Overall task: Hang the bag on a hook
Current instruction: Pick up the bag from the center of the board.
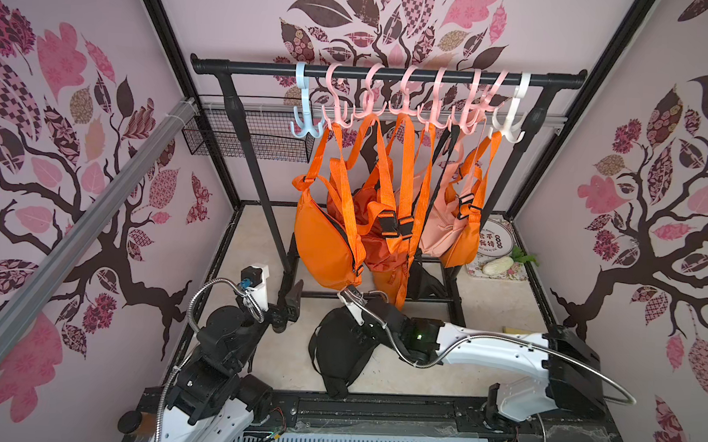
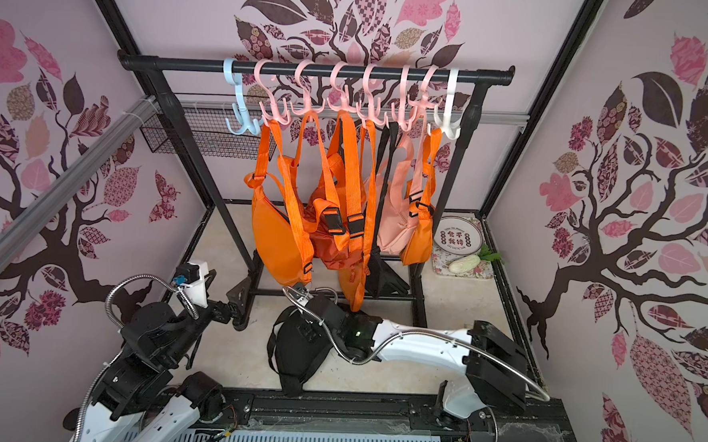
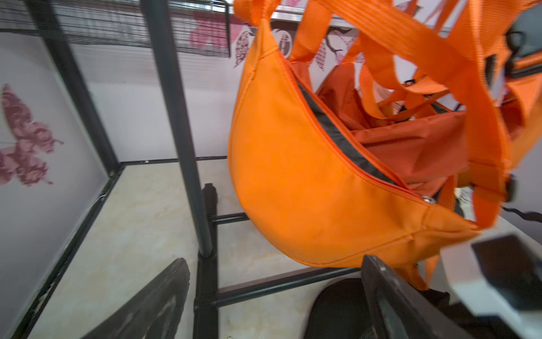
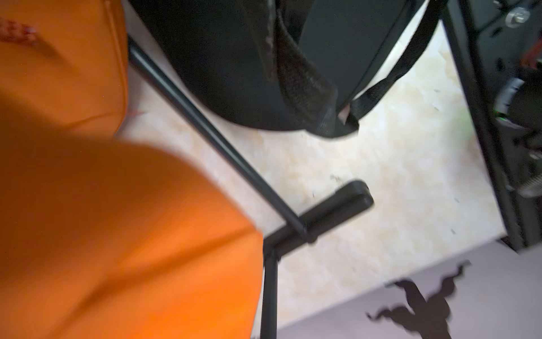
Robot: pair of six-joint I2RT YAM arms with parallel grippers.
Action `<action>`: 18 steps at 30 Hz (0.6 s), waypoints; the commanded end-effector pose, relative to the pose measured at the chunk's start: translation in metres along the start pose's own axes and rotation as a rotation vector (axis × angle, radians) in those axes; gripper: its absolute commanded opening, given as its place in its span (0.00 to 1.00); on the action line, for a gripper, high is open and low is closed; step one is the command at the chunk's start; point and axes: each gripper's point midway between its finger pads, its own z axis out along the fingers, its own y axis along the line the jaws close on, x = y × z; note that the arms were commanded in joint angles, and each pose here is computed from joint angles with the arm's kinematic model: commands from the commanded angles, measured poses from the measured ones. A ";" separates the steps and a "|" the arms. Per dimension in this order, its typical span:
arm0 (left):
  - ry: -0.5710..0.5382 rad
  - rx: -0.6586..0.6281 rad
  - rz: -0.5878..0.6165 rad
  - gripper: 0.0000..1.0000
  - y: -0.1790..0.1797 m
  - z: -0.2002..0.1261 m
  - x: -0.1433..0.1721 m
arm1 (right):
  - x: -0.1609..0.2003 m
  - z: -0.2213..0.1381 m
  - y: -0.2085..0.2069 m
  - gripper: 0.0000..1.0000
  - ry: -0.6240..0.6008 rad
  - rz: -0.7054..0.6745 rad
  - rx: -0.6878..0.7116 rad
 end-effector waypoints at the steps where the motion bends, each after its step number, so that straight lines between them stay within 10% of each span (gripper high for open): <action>1: -0.082 0.261 0.038 0.93 -0.045 -0.022 -0.037 | -0.055 -0.037 -0.005 0.00 -0.112 -0.010 0.001; 11: -0.030 0.626 0.034 0.91 -0.102 -0.051 -0.037 | -0.156 -0.103 -0.002 0.00 -0.285 0.008 -0.054; 18: 0.024 0.522 0.054 0.83 -0.088 -0.032 -0.025 | -0.198 -0.143 0.006 0.00 -0.372 0.012 -0.133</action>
